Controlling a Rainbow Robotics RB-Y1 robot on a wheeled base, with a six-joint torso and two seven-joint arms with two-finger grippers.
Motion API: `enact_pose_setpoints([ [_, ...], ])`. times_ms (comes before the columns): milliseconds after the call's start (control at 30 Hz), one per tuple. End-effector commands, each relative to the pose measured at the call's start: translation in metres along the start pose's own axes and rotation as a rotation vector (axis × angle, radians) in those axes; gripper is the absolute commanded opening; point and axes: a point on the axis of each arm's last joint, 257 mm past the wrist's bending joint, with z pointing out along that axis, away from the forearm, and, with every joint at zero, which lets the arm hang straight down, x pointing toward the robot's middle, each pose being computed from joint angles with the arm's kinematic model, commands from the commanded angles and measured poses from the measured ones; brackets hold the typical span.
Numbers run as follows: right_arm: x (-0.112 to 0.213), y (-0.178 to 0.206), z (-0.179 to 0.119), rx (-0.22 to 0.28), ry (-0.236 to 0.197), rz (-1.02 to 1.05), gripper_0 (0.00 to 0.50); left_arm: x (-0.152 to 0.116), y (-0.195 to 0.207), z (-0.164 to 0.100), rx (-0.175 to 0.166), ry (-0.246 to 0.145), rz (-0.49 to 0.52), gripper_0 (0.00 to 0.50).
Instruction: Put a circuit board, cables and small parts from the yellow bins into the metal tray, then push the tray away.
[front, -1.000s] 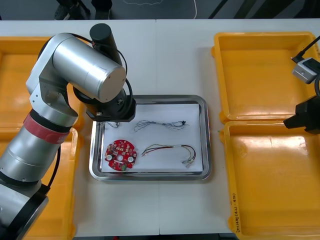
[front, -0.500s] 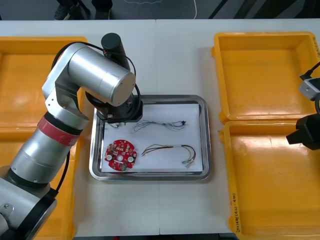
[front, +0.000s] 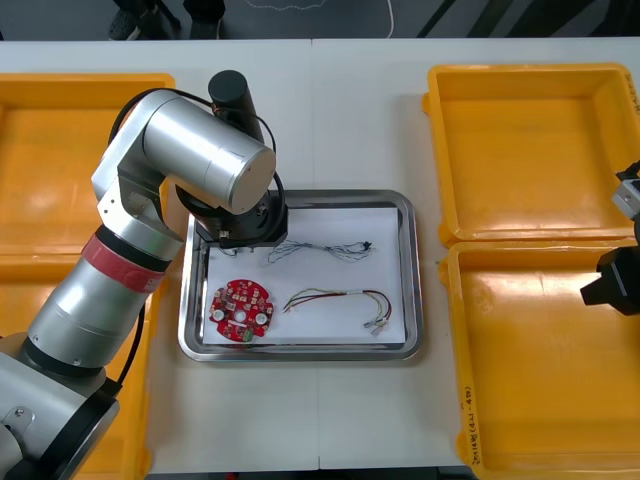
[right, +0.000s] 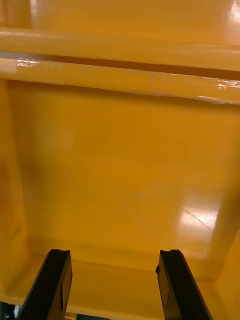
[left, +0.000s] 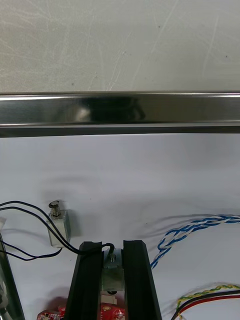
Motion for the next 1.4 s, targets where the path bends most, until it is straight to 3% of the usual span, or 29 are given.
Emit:
enact_pose_setpoints([
  [33,-0.001,-0.013,-0.014,0.051,-0.024,0.045,0.500,-0.006,-0.019,-0.007,0.021,-0.030,-0.025,0.400],
  [67,-0.001,-0.014,-0.014,0.054,-0.026,0.048,0.500,-0.006,-0.019,-0.007,0.021,-0.030,-0.025,0.484],
  [100,-0.001,-0.014,-0.014,0.054,-0.026,0.049,0.500,-0.005,-0.019,-0.006,0.020,-0.029,-0.026,0.500],
  [333,-0.001,-0.014,-0.014,0.054,-0.026,0.055,0.500,-0.007,-0.013,-0.011,0.007,-0.035,-0.023,0.500],
  [733,-0.001,-0.014,-0.014,0.052,-0.025,0.056,0.500,-0.013,0.011,-0.056,-0.017,-0.077,-0.005,0.500],
  [1100,-0.001,-0.014,-0.014,0.052,-0.025,0.056,0.500,-0.036,0.025,-0.110,0.044,-0.215,0.018,0.500],
  [1267,-0.001,-0.013,-0.014,0.051,-0.025,0.054,0.500,-0.045,0.042,-0.130,0.066,-0.249,0.005,0.500],
  [1400,-0.001,-0.013,-0.014,0.051,-0.025,0.053,0.500,-0.050,0.068,-0.138,0.043,-0.253,-0.003,0.500],
])
